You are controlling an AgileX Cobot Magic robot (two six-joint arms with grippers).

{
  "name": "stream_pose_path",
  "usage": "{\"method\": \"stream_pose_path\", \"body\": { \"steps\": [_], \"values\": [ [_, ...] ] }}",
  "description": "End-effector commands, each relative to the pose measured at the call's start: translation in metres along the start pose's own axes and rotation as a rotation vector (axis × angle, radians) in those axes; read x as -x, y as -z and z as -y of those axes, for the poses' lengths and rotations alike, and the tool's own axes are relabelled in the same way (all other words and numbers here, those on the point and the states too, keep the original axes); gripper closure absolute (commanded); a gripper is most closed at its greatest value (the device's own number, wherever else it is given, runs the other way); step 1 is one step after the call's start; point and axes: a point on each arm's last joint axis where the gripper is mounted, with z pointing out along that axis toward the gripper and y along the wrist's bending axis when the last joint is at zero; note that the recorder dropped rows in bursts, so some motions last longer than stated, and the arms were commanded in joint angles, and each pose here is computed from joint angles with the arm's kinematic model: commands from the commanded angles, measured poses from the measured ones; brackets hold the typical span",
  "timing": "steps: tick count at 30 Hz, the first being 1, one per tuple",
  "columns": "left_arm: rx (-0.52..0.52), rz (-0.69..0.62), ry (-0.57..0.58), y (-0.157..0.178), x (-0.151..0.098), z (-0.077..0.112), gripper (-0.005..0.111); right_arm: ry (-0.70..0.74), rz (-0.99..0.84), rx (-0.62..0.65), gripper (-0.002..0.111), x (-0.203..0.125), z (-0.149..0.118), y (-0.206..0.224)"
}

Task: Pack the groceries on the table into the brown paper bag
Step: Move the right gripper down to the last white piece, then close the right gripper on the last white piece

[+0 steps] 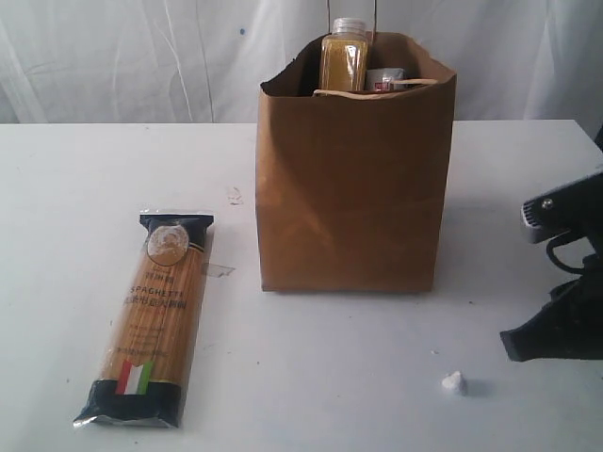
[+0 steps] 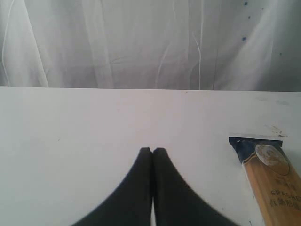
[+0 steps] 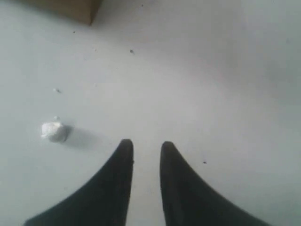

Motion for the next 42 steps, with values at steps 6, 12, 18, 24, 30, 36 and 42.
{"method": "stream_pose_path", "body": {
  "steps": [6,12,18,24,30,36,42],
  "values": [
    [-0.01,0.003,-0.01,0.0,-0.001,0.001,0.106,0.064,-0.149,0.178,0.077,0.005,-0.026,-0.04],
    [-0.01,0.003,-0.01,0.0,-0.001,0.001,0.106,0.038,-0.203,0.202,0.052,0.009,-0.036,-0.069],
    [-0.01,0.003,-0.01,0.0,-0.001,0.001,0.106,-0.026,-0.242,0.225,0.053,0.006,-0.042,-0.084],
    [-0.01,0.003,-0.01,0.0,-0.001,0.001,0.106,-0.023,-0.266,0.223,0.053,0.002,-0.046,-0.102],
    [-0.01,0.003,-0.01,0.0,-0.001,0.001,0.106,-0.016,-0.289,0.222,0.068,0.0,-0.047,-0.102],
    [-0.01,0.003,-0.01,0.0,-0.001,0.001,0.106,0.006,-0.314,0.224,0.097,0.001,-0.046,-0.101],
    [-0.01,0.003,-0.01,0.0,-0.001,0.001,0.106,-0.008,-0.365,0.255,0.103,0.015,-0.049,-0.09]
  ]
}}
